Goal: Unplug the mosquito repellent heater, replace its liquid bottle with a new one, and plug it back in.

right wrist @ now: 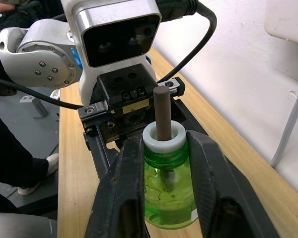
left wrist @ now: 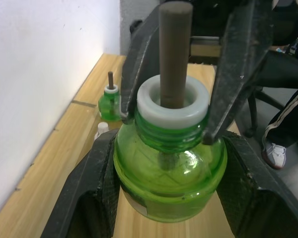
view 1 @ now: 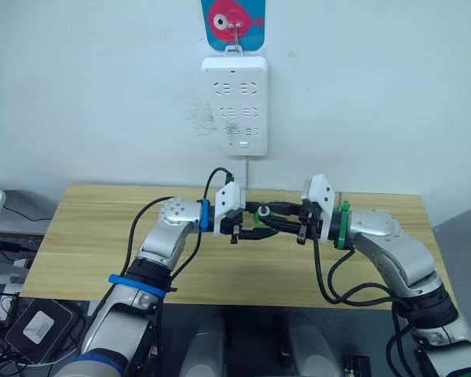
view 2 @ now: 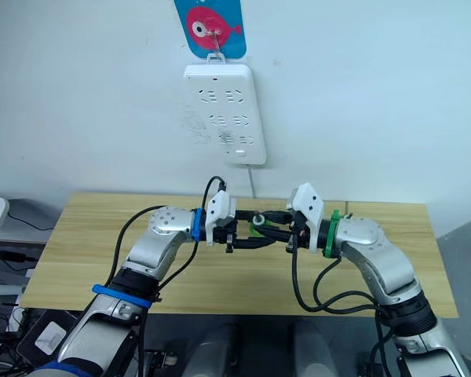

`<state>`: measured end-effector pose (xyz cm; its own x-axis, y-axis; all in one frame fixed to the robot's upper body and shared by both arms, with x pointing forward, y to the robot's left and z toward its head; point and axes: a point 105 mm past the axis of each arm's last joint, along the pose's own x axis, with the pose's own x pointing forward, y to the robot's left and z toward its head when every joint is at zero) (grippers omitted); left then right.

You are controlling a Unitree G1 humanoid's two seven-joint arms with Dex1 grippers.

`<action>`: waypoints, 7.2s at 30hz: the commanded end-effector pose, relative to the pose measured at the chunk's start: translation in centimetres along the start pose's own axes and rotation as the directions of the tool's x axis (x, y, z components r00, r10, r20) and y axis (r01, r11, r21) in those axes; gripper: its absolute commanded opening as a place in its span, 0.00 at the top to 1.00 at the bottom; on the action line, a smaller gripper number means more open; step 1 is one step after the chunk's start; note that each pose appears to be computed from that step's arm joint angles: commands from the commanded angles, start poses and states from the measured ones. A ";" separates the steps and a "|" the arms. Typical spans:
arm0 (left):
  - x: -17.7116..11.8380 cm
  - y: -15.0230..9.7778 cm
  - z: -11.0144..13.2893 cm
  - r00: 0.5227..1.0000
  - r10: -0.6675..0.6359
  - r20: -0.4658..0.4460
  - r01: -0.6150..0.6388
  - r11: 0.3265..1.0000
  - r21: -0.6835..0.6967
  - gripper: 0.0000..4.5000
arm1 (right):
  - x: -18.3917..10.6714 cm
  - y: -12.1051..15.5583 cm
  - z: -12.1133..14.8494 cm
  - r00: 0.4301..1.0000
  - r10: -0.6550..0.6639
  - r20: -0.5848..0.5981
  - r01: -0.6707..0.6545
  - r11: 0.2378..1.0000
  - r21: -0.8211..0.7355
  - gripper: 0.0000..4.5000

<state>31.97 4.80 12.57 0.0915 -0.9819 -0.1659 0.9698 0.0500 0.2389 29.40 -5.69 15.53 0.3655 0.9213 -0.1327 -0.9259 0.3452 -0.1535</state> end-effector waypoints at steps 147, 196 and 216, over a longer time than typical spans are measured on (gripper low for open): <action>3.1 0.1 7.4 0.882 0.300 0.364 -0.342 0.938 0.057 0.50 | -21.8 -7.9 -15.1 0.452 -0.354 -0.819 0.750 0.647 0.135 0.01; 4.5 -3.6 6.1 0.940 -0.036 0.340 -0.034 0.980 0.197 0.50 | -16.4 -1.5 4.9 0.998 -0.003 -0.063 0.055 0.535 0.843 0.34; 5.1 -3.9 7.3 0.929 -0.062 0.365 -0.020 0.976 0.216 0.50 | -15.0 -0.8 4.8 0.998 -0.004 -0.063 0.056 0.536 0.842 0.34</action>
<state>28.02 -1.09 16.50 -0.0084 -0.9886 0.1506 0.9160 0.0528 0.3977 24.65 -19.49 21.55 0.3993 0.8897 -0.2215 -0.5258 0.4201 0.7396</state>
